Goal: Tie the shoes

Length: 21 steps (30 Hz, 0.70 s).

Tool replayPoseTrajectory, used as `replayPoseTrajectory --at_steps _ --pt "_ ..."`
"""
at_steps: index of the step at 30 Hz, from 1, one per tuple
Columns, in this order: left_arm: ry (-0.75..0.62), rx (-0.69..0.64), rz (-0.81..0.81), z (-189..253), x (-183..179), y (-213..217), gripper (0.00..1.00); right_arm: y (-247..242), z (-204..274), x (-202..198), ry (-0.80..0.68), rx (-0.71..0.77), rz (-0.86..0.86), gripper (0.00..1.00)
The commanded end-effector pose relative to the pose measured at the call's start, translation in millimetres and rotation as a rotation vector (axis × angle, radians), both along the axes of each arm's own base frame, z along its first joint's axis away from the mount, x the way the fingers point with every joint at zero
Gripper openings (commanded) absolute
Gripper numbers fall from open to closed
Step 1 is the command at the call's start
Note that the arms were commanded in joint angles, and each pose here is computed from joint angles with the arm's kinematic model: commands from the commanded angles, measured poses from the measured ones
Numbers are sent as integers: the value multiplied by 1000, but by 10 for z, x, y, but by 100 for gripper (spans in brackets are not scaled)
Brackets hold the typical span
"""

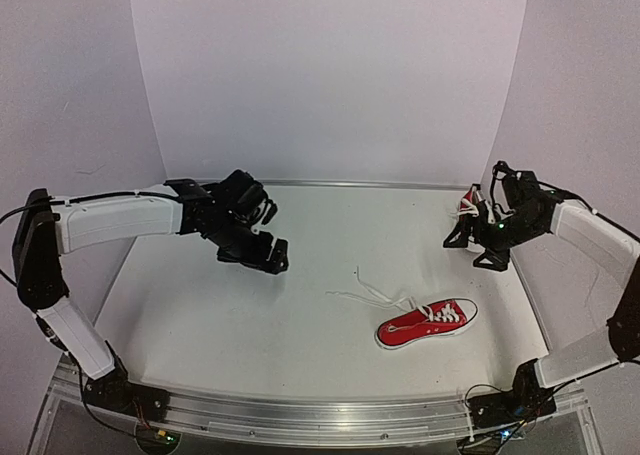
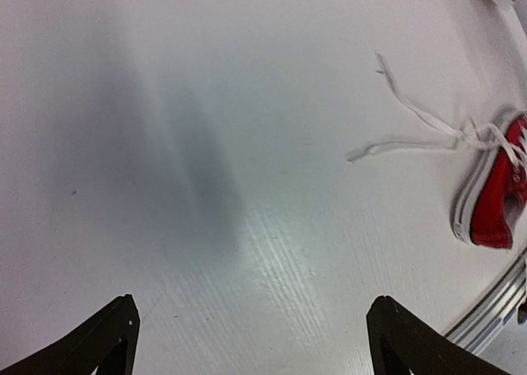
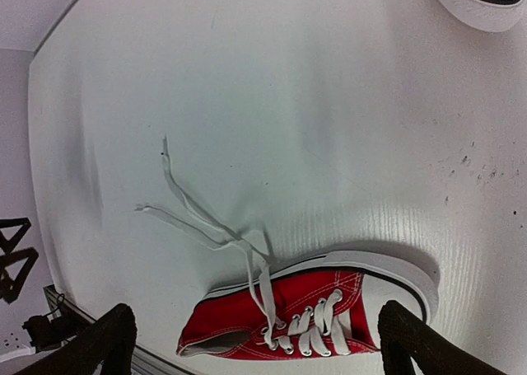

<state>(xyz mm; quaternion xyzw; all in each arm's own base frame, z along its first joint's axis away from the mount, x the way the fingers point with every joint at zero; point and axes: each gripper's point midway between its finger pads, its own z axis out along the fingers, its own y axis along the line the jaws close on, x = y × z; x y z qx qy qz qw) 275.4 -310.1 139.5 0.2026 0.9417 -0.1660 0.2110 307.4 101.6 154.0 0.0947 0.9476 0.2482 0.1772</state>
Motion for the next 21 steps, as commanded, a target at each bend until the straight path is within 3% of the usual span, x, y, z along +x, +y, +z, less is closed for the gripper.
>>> replayPoseTrajectory --at_steps 1,7,11,21 --pt "-105 -121 -450 318 -488 -897 100 -127 -88 -76 71 -100 17 98" --pt "-124 -188 -701 156 -906 -1803 100 -179 -561 -257 230 -99 53 93" --pt "-104 -225 -791 -86 -1200 -2262 100 -284 -707 -210 262 -70 42 88" --pt "-197 -85 -626 -582 -911 -2534 99 -94 -898 -329 345 73 123 85"
